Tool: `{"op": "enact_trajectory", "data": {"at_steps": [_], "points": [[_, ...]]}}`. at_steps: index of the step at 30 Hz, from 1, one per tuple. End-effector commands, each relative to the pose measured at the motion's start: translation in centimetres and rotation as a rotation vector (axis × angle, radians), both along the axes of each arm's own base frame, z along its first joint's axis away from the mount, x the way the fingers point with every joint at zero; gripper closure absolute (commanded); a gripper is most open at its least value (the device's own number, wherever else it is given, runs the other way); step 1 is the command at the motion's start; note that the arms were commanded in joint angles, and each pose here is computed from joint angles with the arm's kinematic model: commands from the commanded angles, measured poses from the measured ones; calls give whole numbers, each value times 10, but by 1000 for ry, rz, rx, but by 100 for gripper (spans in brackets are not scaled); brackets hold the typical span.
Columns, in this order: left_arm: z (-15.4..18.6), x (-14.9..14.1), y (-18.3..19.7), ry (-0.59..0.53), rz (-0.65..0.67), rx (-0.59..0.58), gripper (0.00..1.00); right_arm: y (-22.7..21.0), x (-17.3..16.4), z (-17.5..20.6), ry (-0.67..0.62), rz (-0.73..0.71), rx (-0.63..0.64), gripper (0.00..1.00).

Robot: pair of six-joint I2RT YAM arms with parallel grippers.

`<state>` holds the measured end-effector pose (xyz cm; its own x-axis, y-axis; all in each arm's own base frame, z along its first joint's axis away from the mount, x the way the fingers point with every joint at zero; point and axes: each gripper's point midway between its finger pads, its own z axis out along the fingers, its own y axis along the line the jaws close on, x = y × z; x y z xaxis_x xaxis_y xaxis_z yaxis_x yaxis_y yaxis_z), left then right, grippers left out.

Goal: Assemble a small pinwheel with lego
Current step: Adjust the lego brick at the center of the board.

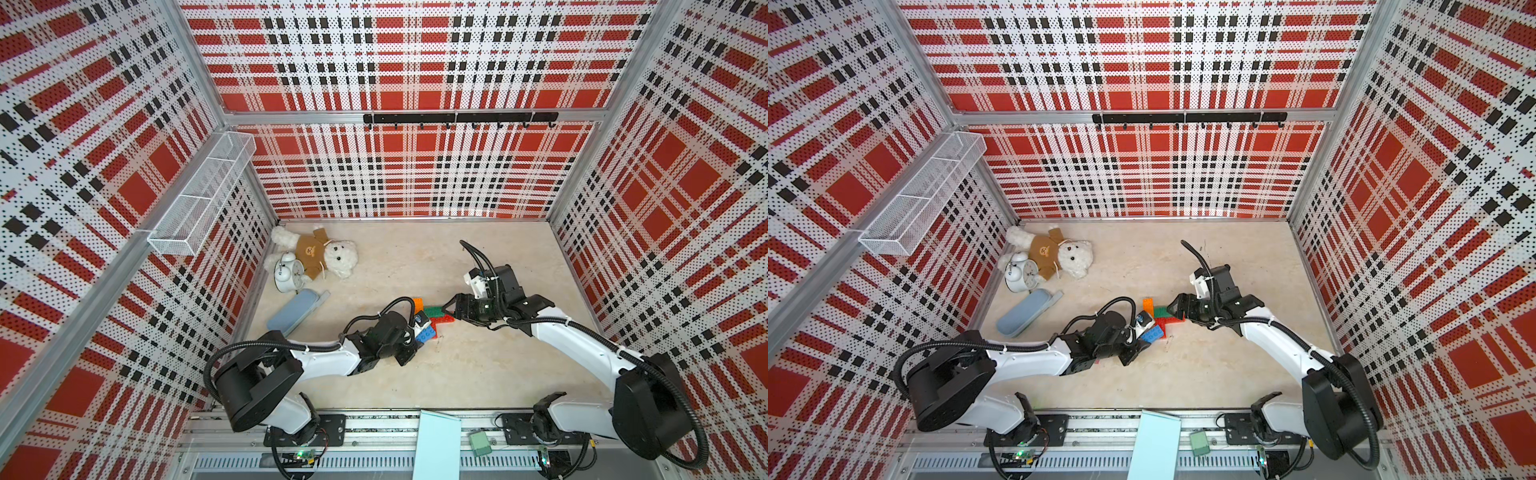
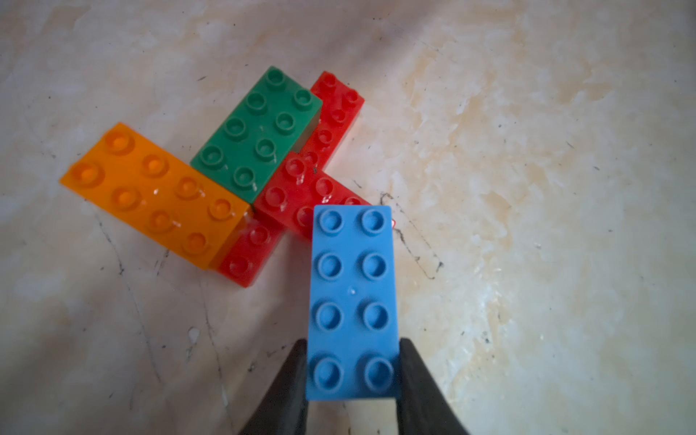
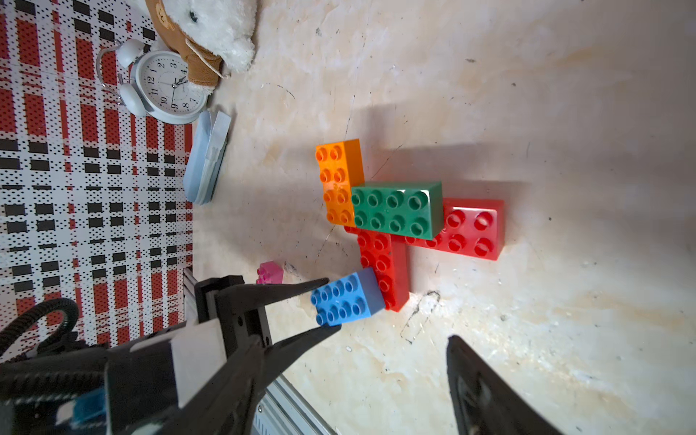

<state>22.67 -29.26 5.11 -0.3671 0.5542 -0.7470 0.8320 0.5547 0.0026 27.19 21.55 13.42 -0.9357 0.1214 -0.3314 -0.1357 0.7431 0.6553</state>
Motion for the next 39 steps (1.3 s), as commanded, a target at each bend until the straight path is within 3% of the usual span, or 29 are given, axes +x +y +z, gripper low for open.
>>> {"op": "enact_trajectory", "data": {"at_steps": [1, 7, 13, 28, 39], "points": [[10, -2, 11, -14, 19, -15, 74, -1, -2, 13, -48, 19, 15, 21], [35, 3, 35, -44, 167, -67, 74, 3, 0, 8, -33, 20, 38, 22], [40, 4, 58, -2, 300, -110, 74, 6, 2, 4, -21, 27, 45, 22], [11, -5, 42, 70, 264, 42, 75, 3, 4, 8, -32, 10, 34, 21], [4, 0, 12, 80, 189, 54, 76, -5, 0, 12, -44, -4, 20, 21]]}}
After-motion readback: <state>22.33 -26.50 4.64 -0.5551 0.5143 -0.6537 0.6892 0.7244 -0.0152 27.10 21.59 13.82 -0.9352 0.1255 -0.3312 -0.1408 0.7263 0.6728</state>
